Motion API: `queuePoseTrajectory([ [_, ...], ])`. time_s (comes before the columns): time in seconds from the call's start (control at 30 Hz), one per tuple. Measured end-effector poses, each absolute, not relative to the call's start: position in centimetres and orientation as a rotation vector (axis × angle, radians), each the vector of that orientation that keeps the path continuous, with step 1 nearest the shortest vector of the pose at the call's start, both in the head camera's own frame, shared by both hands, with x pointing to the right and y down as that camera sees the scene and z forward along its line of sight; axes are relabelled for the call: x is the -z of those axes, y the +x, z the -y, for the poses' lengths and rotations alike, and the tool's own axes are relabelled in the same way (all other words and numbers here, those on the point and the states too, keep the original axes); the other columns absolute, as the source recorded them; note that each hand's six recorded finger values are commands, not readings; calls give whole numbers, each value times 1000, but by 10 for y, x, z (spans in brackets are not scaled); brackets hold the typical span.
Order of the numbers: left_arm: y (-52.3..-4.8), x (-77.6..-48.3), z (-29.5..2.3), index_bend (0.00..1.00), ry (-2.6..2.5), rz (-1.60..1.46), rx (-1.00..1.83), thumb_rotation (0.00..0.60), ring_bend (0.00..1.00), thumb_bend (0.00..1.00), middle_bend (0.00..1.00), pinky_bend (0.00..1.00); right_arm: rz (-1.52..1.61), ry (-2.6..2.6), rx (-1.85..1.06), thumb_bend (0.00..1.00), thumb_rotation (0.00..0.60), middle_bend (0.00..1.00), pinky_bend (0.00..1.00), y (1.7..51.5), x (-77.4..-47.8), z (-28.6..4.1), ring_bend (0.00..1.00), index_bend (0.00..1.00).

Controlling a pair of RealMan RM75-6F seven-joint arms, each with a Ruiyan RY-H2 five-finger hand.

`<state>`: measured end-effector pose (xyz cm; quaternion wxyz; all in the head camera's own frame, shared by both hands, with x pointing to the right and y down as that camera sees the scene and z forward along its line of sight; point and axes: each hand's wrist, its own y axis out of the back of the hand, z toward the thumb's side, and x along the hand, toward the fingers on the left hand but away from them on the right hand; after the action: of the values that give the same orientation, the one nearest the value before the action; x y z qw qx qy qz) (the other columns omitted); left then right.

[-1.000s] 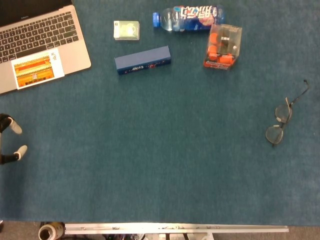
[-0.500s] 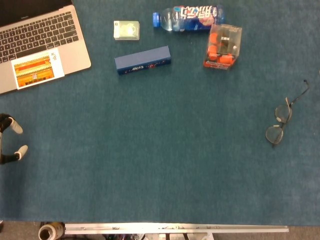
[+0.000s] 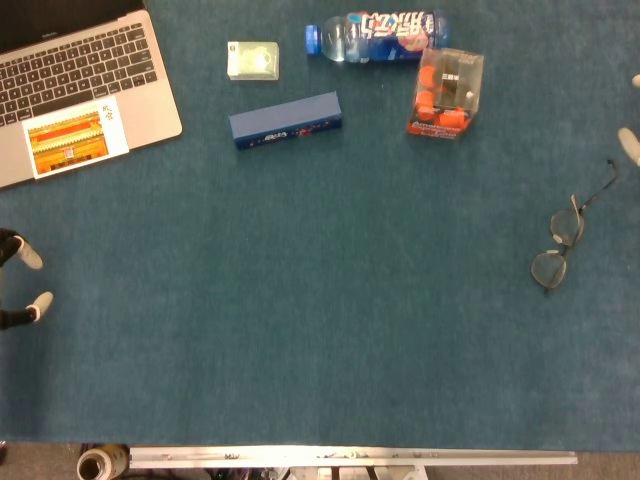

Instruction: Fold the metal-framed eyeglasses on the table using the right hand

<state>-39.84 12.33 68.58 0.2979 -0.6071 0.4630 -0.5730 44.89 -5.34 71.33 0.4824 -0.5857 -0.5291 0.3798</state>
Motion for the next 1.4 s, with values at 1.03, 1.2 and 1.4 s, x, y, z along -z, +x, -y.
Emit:
queuePoseTrajectory([
  [1.03,-402,-687,-126,491,-1611,-1247,1524,600,239,159,363,512,1216,-1600,-814,147,600,225,304,411,-726,27,86,368],
  [1.2,-403,-687,-127,491,-1609,-1251,1526,600,239,159,363,512,1198,-1621,-810,147,600,225,304,406,-729,21,86,368],
  [1.4,-403,-686,-127,491,-1608,-1253,1526,600,239,159,363,512,1175,-1645,-802,148,600,225,304,400,-732,15,86,368],
])
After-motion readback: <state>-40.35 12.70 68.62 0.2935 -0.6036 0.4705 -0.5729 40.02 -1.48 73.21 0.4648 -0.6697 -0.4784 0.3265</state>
